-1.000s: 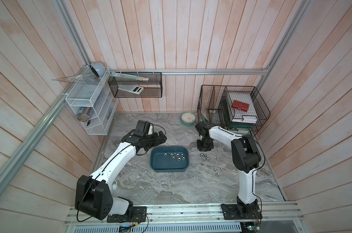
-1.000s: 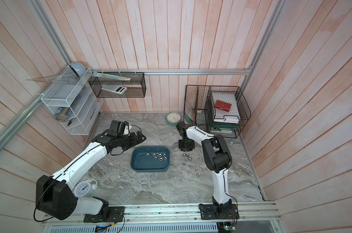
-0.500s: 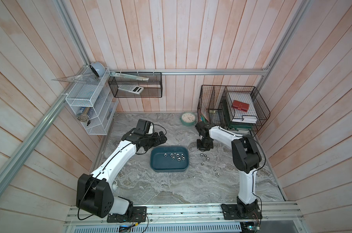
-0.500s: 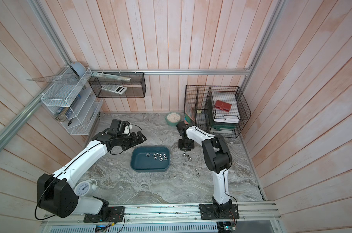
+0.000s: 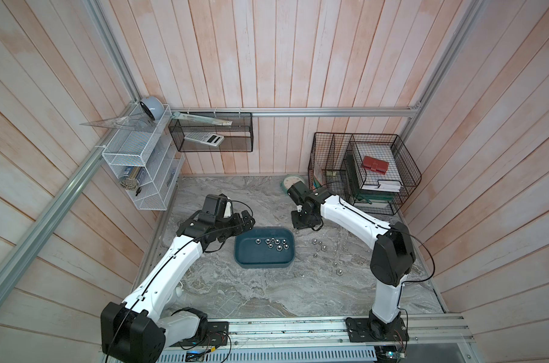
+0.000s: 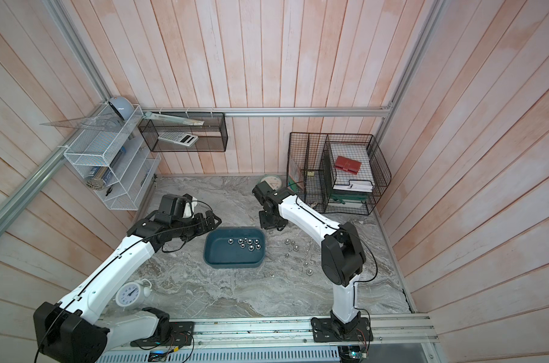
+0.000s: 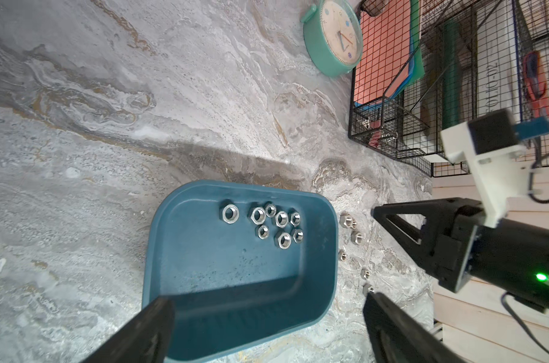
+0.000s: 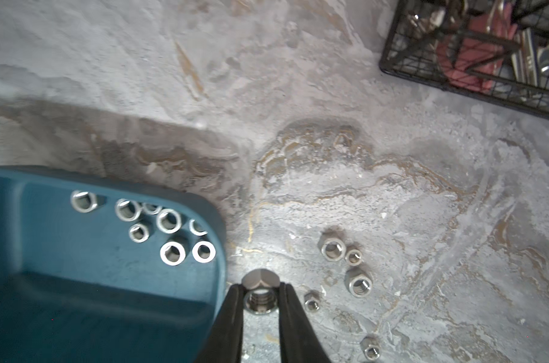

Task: Put the nuts on the desktop into the storage box
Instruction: Pick up the nut from the center of the board, then place the nut in the storage box.

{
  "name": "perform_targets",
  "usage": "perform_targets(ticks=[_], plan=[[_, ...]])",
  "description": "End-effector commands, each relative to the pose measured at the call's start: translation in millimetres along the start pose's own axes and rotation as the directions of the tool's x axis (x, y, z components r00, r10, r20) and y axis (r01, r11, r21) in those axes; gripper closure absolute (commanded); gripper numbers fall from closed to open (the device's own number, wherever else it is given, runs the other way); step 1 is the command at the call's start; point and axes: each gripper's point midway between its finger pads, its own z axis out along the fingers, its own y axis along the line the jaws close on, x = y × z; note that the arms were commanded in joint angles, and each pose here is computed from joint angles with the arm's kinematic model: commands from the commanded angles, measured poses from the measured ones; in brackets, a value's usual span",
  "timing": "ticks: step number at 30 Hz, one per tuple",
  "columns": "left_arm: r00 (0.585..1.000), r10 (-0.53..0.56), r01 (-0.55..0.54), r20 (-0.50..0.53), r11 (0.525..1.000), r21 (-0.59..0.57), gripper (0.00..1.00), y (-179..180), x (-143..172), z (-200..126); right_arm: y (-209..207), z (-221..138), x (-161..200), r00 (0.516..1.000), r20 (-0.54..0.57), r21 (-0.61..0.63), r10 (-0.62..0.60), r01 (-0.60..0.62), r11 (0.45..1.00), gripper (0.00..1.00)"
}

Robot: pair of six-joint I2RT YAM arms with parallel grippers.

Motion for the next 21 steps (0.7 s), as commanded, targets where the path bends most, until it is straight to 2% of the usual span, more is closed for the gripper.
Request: perform_targets(ticks=[1,10,21], plan=[[1.0,-0.015,0.016,0.022,0.999,-0.034,0.0,9.5,6.9,-9.7,24.7,-13.2,7.2,0.998,-0.007,-0.009,-0.069,0.069,0.998,0.79],[0.997,-0.04,0.044,0.066,0.997,-0.065,0.0,24.8,24.7,-38.5,99.1,8.4,21.4,0.973,-0.019,-0.075,-0.23,0.228,0.971,0.76],[0.993,-0.056,0.066,0.102,0.994,-0.092,0.0,37.3,38.9,-62.0,140.5,55.7,37.3,0.951,-0.081,-0.13,-0.298,0.287,0.949,0.75]])
